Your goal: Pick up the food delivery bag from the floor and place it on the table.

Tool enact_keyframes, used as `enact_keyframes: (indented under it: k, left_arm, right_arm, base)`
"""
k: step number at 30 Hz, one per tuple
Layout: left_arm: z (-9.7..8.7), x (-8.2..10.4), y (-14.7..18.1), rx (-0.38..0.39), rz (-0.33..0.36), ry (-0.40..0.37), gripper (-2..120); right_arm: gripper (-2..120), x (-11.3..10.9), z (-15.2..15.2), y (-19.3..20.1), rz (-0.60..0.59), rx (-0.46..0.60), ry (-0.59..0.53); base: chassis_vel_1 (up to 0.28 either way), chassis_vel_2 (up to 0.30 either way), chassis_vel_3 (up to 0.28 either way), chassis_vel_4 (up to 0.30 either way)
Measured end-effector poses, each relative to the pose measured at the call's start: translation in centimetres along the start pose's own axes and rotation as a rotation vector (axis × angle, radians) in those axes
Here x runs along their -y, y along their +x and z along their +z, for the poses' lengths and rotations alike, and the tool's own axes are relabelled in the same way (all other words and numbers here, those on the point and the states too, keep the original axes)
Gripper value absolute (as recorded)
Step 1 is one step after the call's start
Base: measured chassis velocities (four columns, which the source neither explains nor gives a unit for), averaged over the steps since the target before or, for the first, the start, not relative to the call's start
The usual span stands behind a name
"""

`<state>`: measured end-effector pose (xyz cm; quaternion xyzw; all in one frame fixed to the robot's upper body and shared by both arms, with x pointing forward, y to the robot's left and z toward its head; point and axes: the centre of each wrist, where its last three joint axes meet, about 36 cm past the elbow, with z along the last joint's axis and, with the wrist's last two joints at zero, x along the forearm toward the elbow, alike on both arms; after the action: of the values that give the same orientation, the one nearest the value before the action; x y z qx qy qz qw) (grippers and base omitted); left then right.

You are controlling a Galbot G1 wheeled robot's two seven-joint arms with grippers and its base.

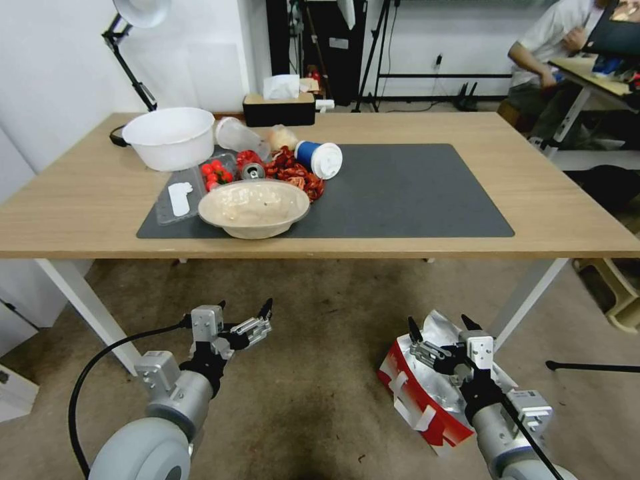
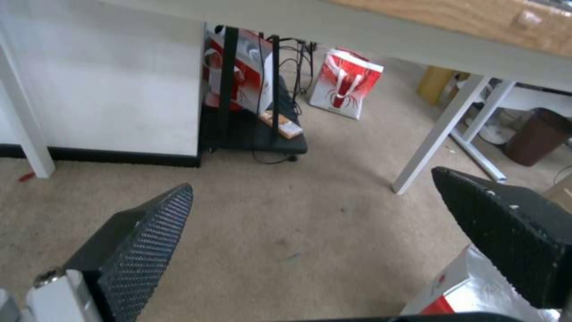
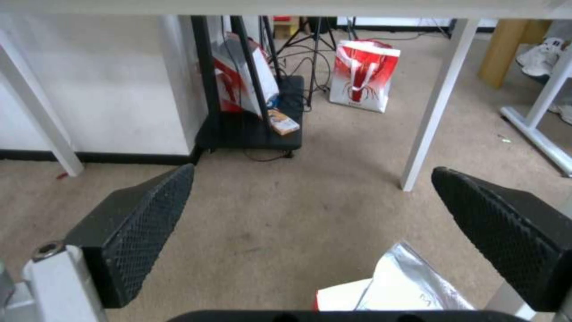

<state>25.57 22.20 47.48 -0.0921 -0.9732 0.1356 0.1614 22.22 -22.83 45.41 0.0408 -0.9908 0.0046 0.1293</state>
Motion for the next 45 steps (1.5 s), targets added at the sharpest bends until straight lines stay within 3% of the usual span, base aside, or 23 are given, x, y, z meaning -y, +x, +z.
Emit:
enact_keyframes:
  k: [45]
  left_arm:
    - [-0.05,0.14,0.33,0.001,0.010,-0.015,97]
  right_arm:
    - [100,-0.01,-0.16,0.30,-0.002,0.005,0.004]
  base:
    - [0.000,0.000,0.000,0.000]
